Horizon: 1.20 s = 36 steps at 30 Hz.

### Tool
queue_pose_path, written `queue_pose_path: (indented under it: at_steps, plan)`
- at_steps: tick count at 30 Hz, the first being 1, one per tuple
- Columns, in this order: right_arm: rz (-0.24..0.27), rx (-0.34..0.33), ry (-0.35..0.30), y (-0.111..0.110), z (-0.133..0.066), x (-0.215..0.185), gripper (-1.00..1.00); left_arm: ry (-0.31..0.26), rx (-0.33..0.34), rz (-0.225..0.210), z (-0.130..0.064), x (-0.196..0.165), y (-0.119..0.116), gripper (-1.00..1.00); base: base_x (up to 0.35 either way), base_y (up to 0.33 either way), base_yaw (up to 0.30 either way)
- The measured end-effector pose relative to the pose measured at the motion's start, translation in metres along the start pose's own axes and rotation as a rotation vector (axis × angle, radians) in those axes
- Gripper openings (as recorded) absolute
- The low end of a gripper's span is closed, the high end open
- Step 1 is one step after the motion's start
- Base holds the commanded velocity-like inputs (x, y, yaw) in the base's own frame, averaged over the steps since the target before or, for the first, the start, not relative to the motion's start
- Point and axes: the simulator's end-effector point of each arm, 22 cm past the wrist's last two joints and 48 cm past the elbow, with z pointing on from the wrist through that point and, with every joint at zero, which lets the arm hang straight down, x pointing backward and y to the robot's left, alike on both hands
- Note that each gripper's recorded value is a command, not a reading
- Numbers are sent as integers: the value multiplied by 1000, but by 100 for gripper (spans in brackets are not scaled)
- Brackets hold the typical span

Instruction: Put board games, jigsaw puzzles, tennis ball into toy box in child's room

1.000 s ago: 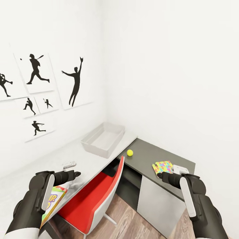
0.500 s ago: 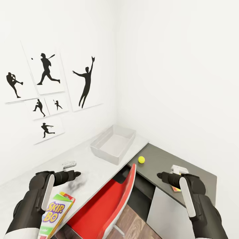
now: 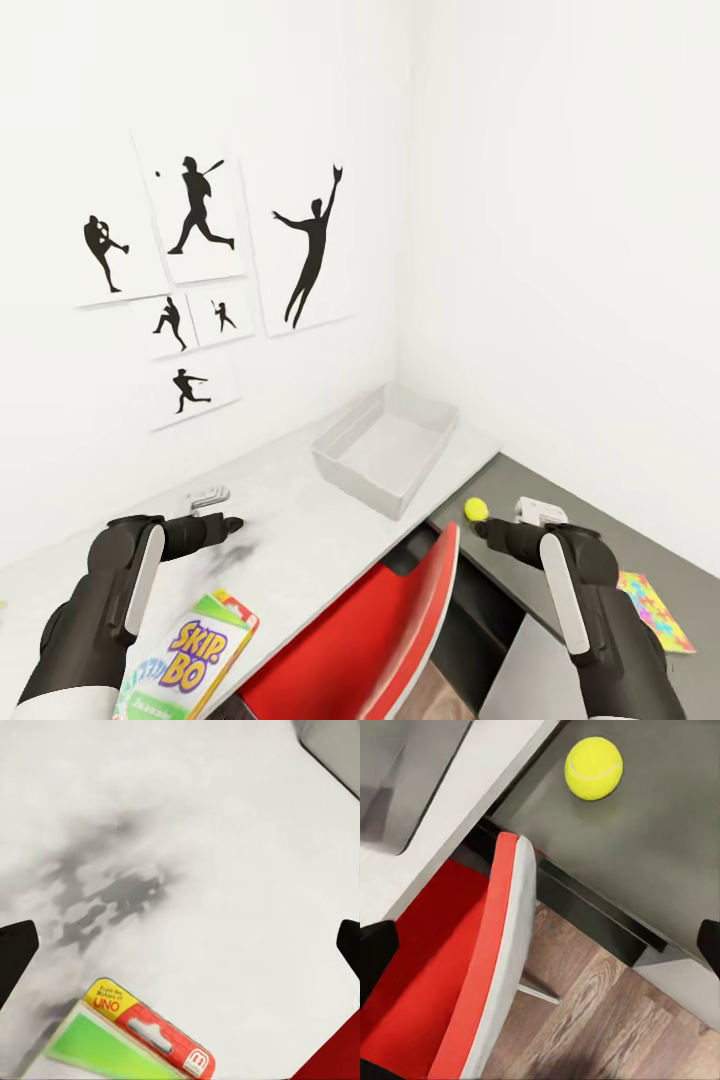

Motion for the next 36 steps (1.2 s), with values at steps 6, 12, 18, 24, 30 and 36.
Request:
queue_pose_path:
  at_steps: [6,12,18,24,30,36]
  plan:
    - [0,2,4,-1,1,1,100,2,0,-1,1,1,0,100,158,-43,227]
    - [1,2,4,-1,2,1,100,3,0,0,1,1,0,100,130,-7,53]
    - [1,1,4,-1,1,1,100,3,1,0,2,1,0,100,27,-1,10]
    - [1,1,4,-1,1,1,100,3,0,0,2,1,0,100,5,0,2]
    - [1,1,5,-1,2,2,100,3,0,0,2,1,0,100,0,0,0]
    - [1,1,5,-1,2,2,100,4,0,-1,2,2,0,100,0,0,0]
